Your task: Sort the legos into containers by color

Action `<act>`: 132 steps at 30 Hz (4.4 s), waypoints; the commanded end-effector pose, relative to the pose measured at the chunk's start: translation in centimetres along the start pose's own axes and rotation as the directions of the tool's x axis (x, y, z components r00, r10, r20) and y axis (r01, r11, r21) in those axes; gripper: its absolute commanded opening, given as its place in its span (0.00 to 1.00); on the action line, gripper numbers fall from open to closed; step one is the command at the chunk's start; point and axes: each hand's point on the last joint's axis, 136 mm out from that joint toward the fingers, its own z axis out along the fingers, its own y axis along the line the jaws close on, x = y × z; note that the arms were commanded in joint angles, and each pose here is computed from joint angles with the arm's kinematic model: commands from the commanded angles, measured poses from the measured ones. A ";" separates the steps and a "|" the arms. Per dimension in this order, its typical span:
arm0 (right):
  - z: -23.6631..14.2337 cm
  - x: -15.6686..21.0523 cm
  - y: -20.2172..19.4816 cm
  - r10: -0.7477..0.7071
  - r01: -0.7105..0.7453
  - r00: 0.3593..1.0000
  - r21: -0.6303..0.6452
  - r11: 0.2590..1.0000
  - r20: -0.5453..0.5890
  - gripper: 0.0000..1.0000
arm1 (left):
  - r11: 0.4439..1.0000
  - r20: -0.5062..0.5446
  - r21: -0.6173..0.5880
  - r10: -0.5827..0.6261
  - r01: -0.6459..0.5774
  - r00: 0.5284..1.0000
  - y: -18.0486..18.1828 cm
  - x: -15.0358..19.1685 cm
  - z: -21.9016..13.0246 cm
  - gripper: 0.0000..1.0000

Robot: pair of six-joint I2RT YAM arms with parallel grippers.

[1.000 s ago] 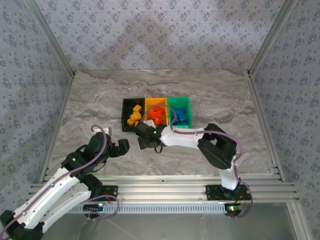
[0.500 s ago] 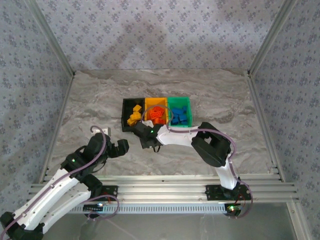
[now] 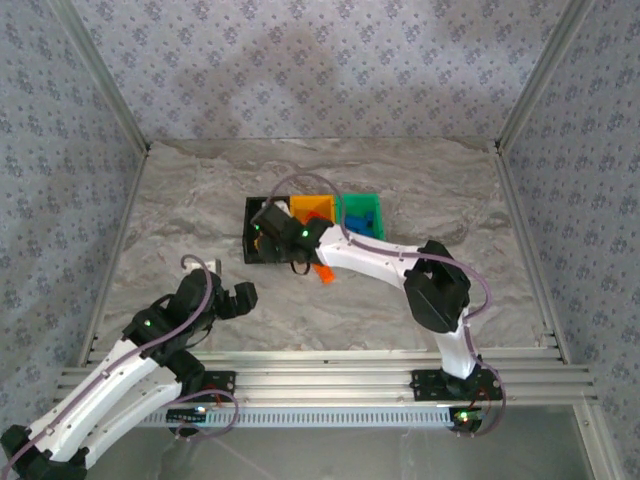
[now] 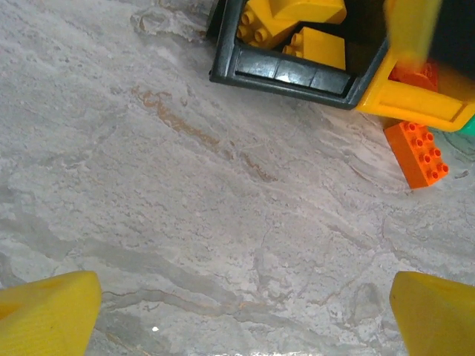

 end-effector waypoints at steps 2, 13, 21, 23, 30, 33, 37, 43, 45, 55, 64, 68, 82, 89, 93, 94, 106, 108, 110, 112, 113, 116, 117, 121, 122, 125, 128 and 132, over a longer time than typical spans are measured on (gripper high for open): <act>3.4 -1.9 -1.3 0.009 -0.008 1.000 0.008 1.000 -0.016 0.40 | 0.999 -0.006 0.019 -0.033 0.033 0.999 -0.3 0.0 0.0 1.00; 5.7 -7.9 -0.5 0.027 -0.023 0.998 -0.065 0.998 0.063 0.71 | 0.996 -0.014 0.052 -0.066 0.066 0.998 -0.5 0.5 -0.1 1.00; 0.0 -7.8 -1.3 0.016 -0.008 0.991 -0.065 0.998 0.132 0.78 | 0.997 0.008 0.059 -0.052 0.051 0.999 -0.9 -0.5 -1.0 1.00; -1.5 -5.9 -1.8 0.015 -0.007 0.992 -0.061 0.998 0.125 0.78 | 0.997 0.017 0.059 -0.050 0.049 0.999 -1.0 -0.7 -1.1 1.00; -4.6 4.1 -6.3 0.038 -0.038 0.999 0.023 0.999 0.015 0.79 | 0.997 0.031 0.058 -0.054 0.053 0.998 -1.1 -1.1 -0.8 1.00; -4.7 8.0 -8.7 0.052 -0.049 0.998 0.083 0.995 -0.040 0.79 | 0.997 0.025 0.050 -0.055 0.054 0.998 -1.2 -1.1 -0.5 1.00; -3.7 11.1 -10.4 0.047 -0.034 0.995 0.135 0.990 -0.092 0.80 | 0.998 0.009 0.032 -0.056 0.056 0.998 -1.0 -0.8 -0.1 1.00; -0.7 12.2 -11.9 0.014 0.016 0.988 0.197 0.980 -0.152 0.78 | 0.997 0.014 0.037 -0.067 0.066 0.998 -1.1 -0.8 0.4 1.00; 0.0 12.1 -12.4 0.013 0.021 0.987 0.214 0.977 -0.157 0.77 | 0.997 0.010 0.033 -0.070 0.070 0.997 -0.9 -0.6 0.5 1.00; 3.1 12.5 -12.5 -0.060 0.110 0.975 0.229 0.967 -0.213 0.60 | 0.997 0.004 0.022 -0.072 0.072 0.997 -0.6 -0.2 0.8 1.00; 1.4 15.2 -10.3 -0.053 0.088 0.970 0.139 0.986 -0.237 0.31 | 0.997 -0.002 0.024 -0.075 0.075 0.997 -0.5 0.0 1.1 1.00; -1.6 15.6 -8.1 -0.049 0.060 0.979 0.050 0.997 -0.200 0.27 | 0.997 -0.002 0.030 -0.076 0.076 0.997 -0.7 0.0 1.3 1.00; -4.3 1.2 -8.8 0.036 -0.040 0.998 0.093 0.995 0.051 0.29 | 0.996 0.008 0.026 -0.081 0.081 0.997 -0.7 -0.3 1.2 1.00; 0.5 -2.1 -12.5 0.023 -0.025 1.000 0.292 0.956 0.010 0.35 | 0.995 0.018 0.021 -0.096 0.095 0.995 -0.6 -0.5 1.1 1.00; 1.2 -4.0 -13.0 0.005 -0.014 1.000 0.341 0.940 0.028 0.51 | 0.995 0.039 0.011 -0.101 0.101 0.994 -0.5 -1.0 0.9 1.00; 0.8 -4.3 -12.9 0.003 -0.015 0.999 0.339 0.941 0.036 0.59 | 0.995 0.048 0.009 -0.104 0.104 0.993 -0.5 -1.3 0.8 1.00; -10.8 -4.1 -12.1 0.032 -0.095 0.936 0.163 0.982 0.351 0.83 | 0.977 0.320 -0.111 -0.137 0.181 0.937 0.6 -7.9 -2.1 1.00; -12.0 -2.4 -12.7 0.026 -0.093 0.924 0.158 0.983 0.381 0.88 | 0.987 0.388 -0.069 -0.108 0.145 0.915 -0.6 -9.9 -2.4 1.00; -13.3 -1.0 -13.5 0.023 -0.105 0.911 0.178 0.978 0.411 1.00 | 0.991 0.468 -0.084 -0.056 0.108 0.882 -1.2 -12.2 -2.6 1.00; -13.9 0.2 -14.6 0.035 -0.131 0.910 0.208 0.969 0.413 1.00 | 0.982 0.518 -0.169 0.012 0.088 0.855 -0.6 -14.6 -2.6 1.00; -14.1 1.0 -15.4 0.050 -0.155 0.911 0.227 0.961 0.409 1.00 | 0.969 0.530 -0.226 0.040 0.095 0.847 0.3 -15.8 -2.3 1.00; -14.8 2.9 -17.4 0.096 -0.226 0.899 0.266 0.937 0.427 1.00 | 0.918 0.522 -0.376 0.093 0.131 0.848 3.6 -18.4 -1.2 1.00; -15.1 3.4 -17.8 0.101 -0.236 0.894 0.267 0.934 0.436 1.00 | 0.906 0.525 -0.403 0.112 0.131 0.844 4.4 -19.3 -0.9 1.00; -15.9 5.0 -19.8 0.109 -0.257 0.895 0.299 0.919 0.433 1.00 | 0.843 0.473 -0.529 0.199 0.096 0.858 8.7 -20.8 1.1 1.00; -16.2 5.3 -20.4 0.110 -0.265 0.895 0.316 0.911 0.432 1.00 | 0.826 0.446 -0.555 0.200 0.095 0.872 10.1 -20.5 1.9 1.00; -16.9 6.0 -22.1 0.136 -0.305 0.890 0.345 0.888 0.436 1.00 | 0.809 0.406 -0.581 0.198 0.085 0.892 12.7 -19.5 4.6 1.00; -17.5 6.7 -23.4 0.160 -0.340 0.875 0.345 0.875 0.457 1.00 | 0.826 0.419 -0.562 0.243 0.040 0.875 12.6 -19.8 6.9 1.00; -18.9 7.7 -25.2 0.175 -0.387 0.842 0.347 0.854 0.510 1.00 | 0.800 0.368 -0.599 0.290 -0.013 0.884 13.4 -19.7 9.3 1.00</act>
